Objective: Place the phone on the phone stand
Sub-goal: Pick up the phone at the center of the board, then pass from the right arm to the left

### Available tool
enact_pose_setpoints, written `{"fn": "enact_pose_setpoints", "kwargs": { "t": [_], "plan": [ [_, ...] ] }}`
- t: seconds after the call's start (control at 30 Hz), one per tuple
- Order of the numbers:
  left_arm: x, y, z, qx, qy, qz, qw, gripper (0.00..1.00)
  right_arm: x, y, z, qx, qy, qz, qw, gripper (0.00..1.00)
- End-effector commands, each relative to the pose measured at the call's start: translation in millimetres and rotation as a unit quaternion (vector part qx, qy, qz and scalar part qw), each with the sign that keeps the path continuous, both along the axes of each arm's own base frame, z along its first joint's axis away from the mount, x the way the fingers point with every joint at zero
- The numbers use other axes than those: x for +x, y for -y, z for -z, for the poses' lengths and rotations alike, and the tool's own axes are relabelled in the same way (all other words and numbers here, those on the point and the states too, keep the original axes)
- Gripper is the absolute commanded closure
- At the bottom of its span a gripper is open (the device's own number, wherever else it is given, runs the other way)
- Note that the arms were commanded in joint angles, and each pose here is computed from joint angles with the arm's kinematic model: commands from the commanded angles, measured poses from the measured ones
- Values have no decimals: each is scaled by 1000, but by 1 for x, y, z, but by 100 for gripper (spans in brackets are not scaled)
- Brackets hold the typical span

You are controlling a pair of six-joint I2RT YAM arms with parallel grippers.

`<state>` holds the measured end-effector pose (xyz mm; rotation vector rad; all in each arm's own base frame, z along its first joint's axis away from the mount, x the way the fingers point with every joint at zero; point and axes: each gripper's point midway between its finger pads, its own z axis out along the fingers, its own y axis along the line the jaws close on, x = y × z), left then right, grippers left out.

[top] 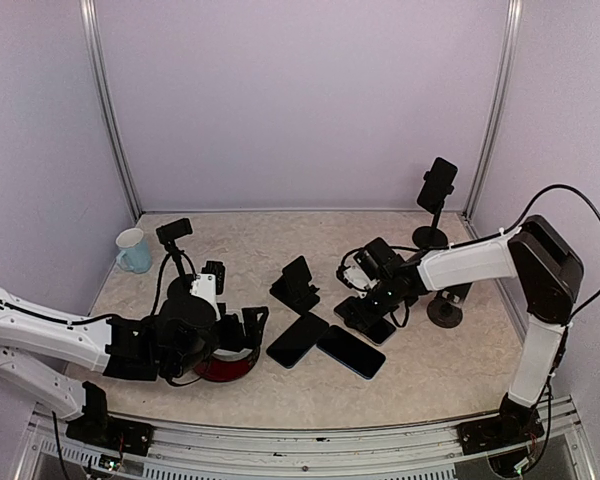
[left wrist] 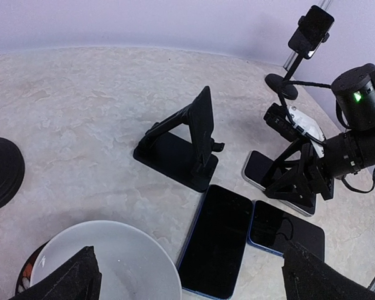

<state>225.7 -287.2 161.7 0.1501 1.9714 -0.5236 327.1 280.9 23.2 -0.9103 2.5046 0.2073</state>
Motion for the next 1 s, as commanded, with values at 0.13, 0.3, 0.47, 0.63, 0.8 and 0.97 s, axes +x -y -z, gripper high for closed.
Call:
{"fn": "enact_pose_setpoints", "kwargs": {
  "t": [0.13, 0.3, 0.47, 0.63, 0.8, 0.97],
  "plan": [
    [-6, 8, -8, -20, 10, 22, 1000, 1, 6, -18, -80, 85, 105, 22, 991, 62],
    [-12, 21, -9, -28, 10, 46, 998, 1, -1, -22, -123, 144, 140, 32, 979, 62],
    [-22, 47, -10, -34, 17, 97, 995, 1, -14, -24, -176, 215, 182, 56, 958, 62],
    [-37, 79, -18, -40, 33, 156, 986, 1, -38, -27, -240, 312, 227, 70, 920, 63],
    [-55, 110, -29, -60, 39, 215, 974, 1, -66, -41, -273, 365, 246, 62, 896, 62],
    [-63, 126, -45, -89, 48, 243, 965, 1, -88, -62, -281, 389, 254, 62, 883, 62]
  ]
}}
